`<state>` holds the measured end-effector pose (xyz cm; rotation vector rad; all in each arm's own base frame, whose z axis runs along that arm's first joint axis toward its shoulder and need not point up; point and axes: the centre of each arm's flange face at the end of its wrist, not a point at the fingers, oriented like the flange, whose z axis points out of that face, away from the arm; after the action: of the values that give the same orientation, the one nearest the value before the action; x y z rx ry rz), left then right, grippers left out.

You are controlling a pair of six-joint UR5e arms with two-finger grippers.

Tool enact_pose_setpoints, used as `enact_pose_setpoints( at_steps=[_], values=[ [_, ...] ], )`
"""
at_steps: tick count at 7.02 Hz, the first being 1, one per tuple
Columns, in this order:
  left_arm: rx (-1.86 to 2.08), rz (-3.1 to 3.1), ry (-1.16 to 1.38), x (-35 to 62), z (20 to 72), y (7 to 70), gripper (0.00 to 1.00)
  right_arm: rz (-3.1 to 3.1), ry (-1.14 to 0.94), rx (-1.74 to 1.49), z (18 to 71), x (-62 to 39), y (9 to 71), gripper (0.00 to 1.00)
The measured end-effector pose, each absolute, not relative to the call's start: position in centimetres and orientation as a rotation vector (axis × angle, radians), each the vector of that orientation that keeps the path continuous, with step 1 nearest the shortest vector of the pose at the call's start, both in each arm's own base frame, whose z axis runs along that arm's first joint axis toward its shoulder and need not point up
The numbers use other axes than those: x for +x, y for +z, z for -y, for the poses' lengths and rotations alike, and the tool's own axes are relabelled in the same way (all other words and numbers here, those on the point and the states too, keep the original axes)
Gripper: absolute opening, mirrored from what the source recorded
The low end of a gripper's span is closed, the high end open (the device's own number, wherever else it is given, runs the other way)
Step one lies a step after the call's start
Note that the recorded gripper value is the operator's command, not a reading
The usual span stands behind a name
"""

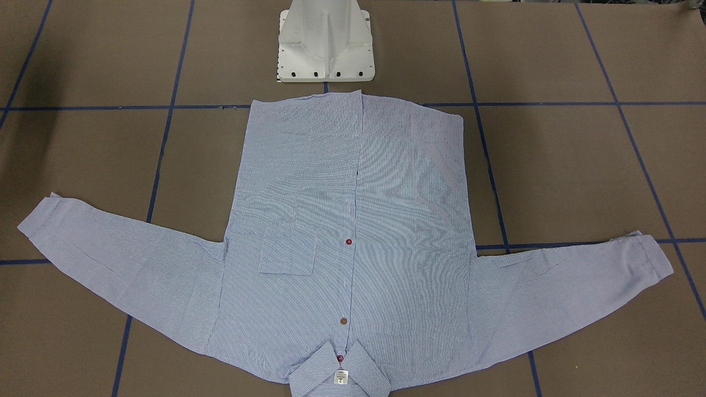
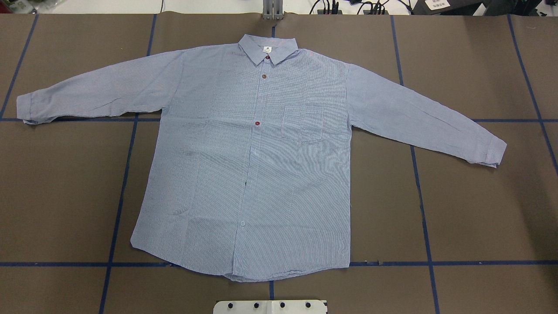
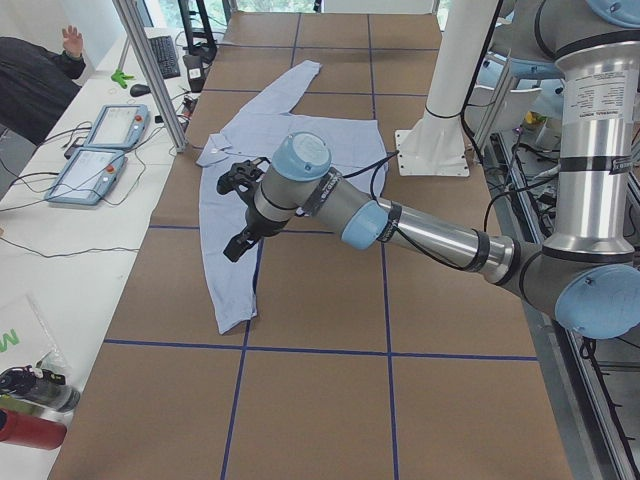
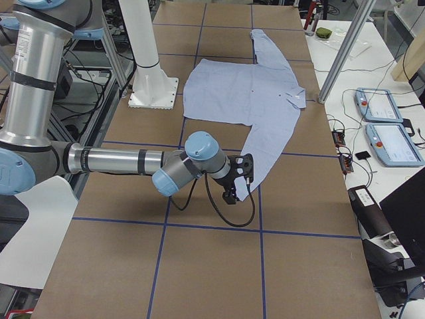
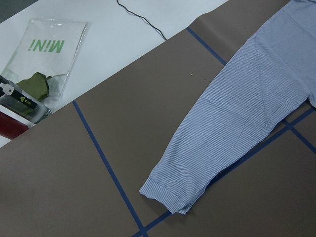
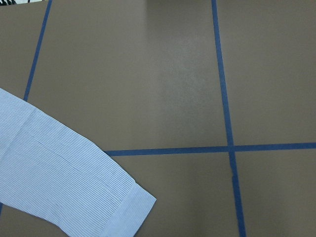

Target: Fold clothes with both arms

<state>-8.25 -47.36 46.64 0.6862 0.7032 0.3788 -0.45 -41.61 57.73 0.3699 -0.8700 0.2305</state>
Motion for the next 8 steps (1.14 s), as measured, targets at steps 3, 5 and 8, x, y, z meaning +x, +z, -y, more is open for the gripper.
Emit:
enact_pose_setpoints(
  at_steps=[3, 5, 8],
  values=[
    [0.683, -0.704, 0.378, -8.2, 47.3, 46.8, 1.0, 0.787, 0.384, 0.401, 41.2, -13.8, 57.5, 0.98],
    [0.682, -0.703, 0.377, -8.3, 47.3, 46.9, 1.0, 0.772, 0.449, 0.423, 39.0, -20.1, 57.7, 0.83],
    [0.678, -0.705, 0.377, -8.2, 47.3, 47.1, 1.0, 0.789, 0.449, 0.433, 37.7, -21.7, 61.5, 0.74]
  ],
)
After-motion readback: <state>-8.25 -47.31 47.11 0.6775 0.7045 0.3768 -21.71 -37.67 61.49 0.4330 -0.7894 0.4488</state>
